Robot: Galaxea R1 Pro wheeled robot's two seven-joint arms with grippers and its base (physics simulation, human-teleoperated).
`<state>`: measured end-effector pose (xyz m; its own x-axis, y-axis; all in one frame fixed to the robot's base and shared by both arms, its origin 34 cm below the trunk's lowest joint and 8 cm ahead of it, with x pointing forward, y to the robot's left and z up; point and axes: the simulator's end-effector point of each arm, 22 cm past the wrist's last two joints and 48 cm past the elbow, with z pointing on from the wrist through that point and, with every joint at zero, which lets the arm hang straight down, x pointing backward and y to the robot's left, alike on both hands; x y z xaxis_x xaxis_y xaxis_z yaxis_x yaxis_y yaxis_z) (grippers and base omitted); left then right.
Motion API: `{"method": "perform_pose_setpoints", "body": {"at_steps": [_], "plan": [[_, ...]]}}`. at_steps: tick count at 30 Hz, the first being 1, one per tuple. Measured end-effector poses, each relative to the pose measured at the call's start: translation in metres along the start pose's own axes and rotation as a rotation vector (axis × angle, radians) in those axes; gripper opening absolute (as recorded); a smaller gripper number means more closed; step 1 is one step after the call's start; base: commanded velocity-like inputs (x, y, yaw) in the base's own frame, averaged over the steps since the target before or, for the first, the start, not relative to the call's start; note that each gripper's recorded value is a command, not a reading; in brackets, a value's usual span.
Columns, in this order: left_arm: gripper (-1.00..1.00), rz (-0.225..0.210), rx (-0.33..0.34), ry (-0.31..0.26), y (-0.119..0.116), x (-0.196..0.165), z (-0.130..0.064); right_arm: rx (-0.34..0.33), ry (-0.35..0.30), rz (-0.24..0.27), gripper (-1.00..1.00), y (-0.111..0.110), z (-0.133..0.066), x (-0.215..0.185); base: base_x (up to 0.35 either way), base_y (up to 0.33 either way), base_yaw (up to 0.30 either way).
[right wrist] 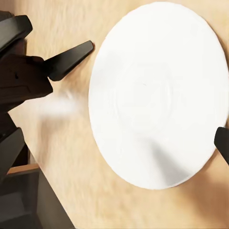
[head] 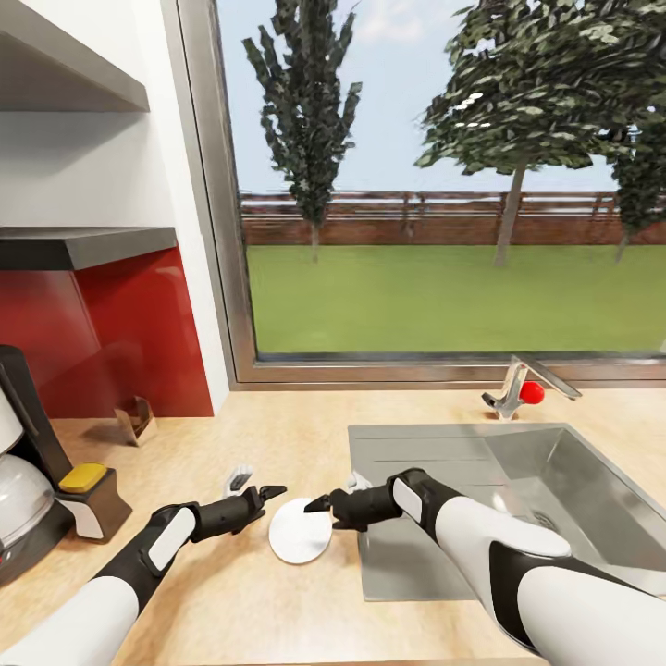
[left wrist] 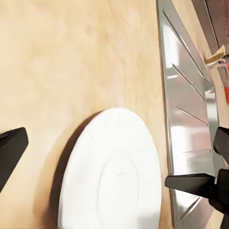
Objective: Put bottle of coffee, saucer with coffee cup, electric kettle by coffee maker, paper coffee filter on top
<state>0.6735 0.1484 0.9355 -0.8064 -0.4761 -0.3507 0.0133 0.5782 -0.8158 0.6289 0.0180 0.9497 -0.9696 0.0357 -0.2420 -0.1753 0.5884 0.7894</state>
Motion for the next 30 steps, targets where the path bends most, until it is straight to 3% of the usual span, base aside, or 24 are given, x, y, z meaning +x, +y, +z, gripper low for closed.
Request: {"method": "perform_pose_setpoints", "body": {"at_steps": [7,19,30], "plan": [[1.0,-0.036,-0.01,0.026,0.009,0.017,0.002,0.0,0.007,0.011,1.0,-0.004,0.002,0.007,0.0,0.0,0.0],[1.0,-0.046,-0.022,0.047,0.018,0.03,0.001,0.002,0.018,0.019,1.0,-0.008,0.005,0.015,0.0,0.0,0.0],[1.0,-0.051,-0.007,0.049,0.012,0.032,0.004,0.002,0.018,0.02,1.0,-0.008,0.006,0.016,0.0,0.0,0.0]]}}
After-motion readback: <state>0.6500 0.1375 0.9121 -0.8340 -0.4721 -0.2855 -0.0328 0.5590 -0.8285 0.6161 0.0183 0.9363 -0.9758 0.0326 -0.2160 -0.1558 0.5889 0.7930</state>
